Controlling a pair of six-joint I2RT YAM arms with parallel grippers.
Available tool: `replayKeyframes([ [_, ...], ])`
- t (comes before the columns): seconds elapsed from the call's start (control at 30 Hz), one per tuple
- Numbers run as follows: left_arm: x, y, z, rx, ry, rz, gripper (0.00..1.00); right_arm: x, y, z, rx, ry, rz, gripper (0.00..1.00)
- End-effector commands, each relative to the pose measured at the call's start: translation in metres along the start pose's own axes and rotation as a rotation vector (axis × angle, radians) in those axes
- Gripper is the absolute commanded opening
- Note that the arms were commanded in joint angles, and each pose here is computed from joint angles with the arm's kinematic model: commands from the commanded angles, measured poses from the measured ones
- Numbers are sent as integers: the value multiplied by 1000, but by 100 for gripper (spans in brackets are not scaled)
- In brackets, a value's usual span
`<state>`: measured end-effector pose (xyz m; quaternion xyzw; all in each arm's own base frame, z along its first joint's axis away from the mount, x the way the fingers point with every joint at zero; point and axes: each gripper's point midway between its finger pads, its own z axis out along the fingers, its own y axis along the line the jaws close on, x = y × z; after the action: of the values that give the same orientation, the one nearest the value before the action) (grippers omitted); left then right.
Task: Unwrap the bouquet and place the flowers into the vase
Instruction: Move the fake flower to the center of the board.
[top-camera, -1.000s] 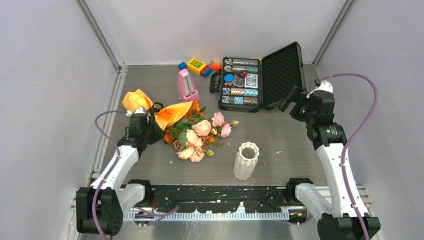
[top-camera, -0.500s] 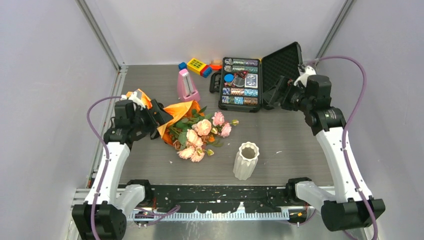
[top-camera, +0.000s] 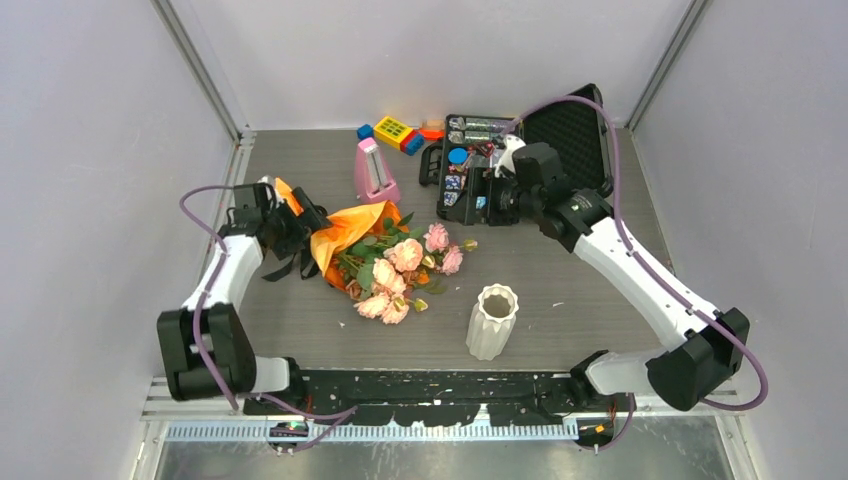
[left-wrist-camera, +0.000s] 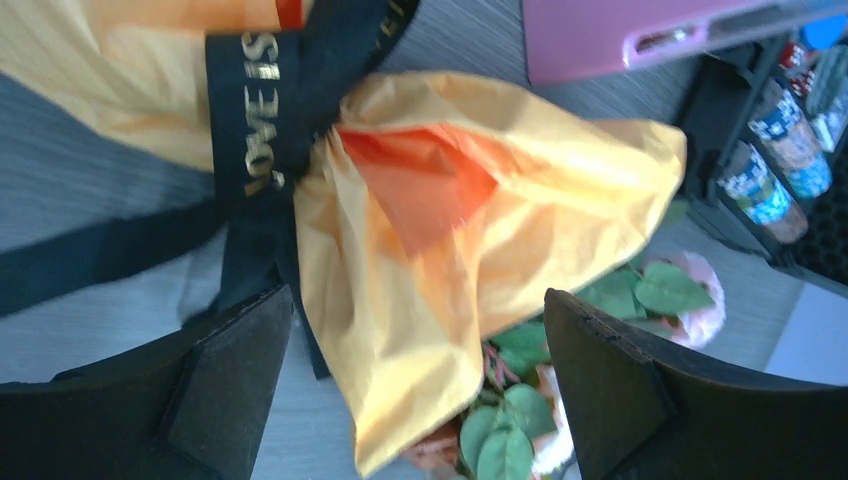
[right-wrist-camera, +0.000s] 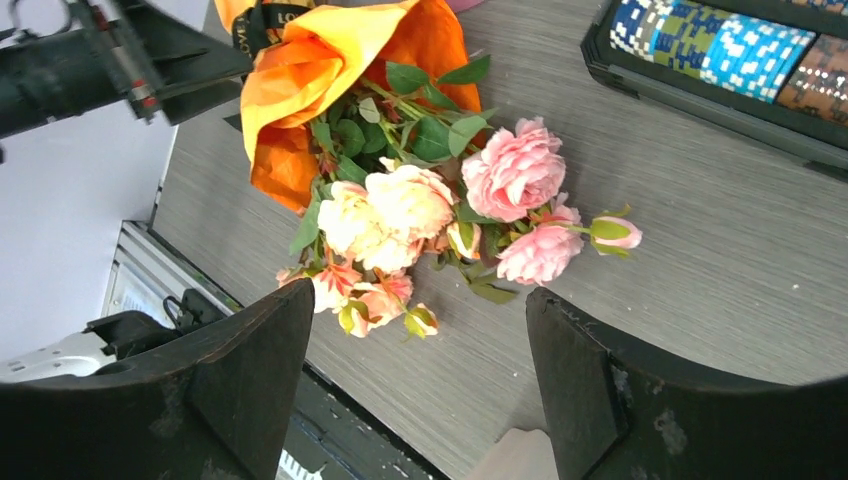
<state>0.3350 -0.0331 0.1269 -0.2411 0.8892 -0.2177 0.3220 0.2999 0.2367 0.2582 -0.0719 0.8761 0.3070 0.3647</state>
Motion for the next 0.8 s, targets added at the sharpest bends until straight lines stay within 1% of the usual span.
replayKeyframes([
  [0.0,-33,1,23,-20,-47,31,99,-25,15,0,-34,-116,-8,82],
  [0.1,-28,4,36,-18,3,20,98,-26,18,10,-46,-93,-11,82],
  [0.13,-29,5,38,-26,11,31,97,-21,19,18,-55,-60,-10,82],
  [0.2,-33,11,38,-68,25,61,97,-22,28,27,-77,-37,-18,82],
  [0.27,-38,14,39,-96,36,93,97,-24,36,36,-90,-30,-27,82],
  [0.33,-37,20,46,-119,65,104,95,-32,45,45,-100,-43,-28,82],
  [0.43,-31,26,66,-112,121,109,85,-34,57,64,-111,-41,-26,82],
  [0.53,-31,29,81,-112,174,116,73,-32,66,90,-105,-24,-34,81],
  [0.57,-32,29,85,-108,179,118,68,-26,66,102,-90,-8,-40,81],
  [0.63,-35,28,95,-89,183,125,61,-19,70,120,-79,5,-53,80],
  [0.7,-39,22,103,-48,177,142,52,-13,72,139,-67,21,-65,77],
  [0.77,-41,13,110,13,179,164,46,-3,70,157,-51,51,-73,75],
])
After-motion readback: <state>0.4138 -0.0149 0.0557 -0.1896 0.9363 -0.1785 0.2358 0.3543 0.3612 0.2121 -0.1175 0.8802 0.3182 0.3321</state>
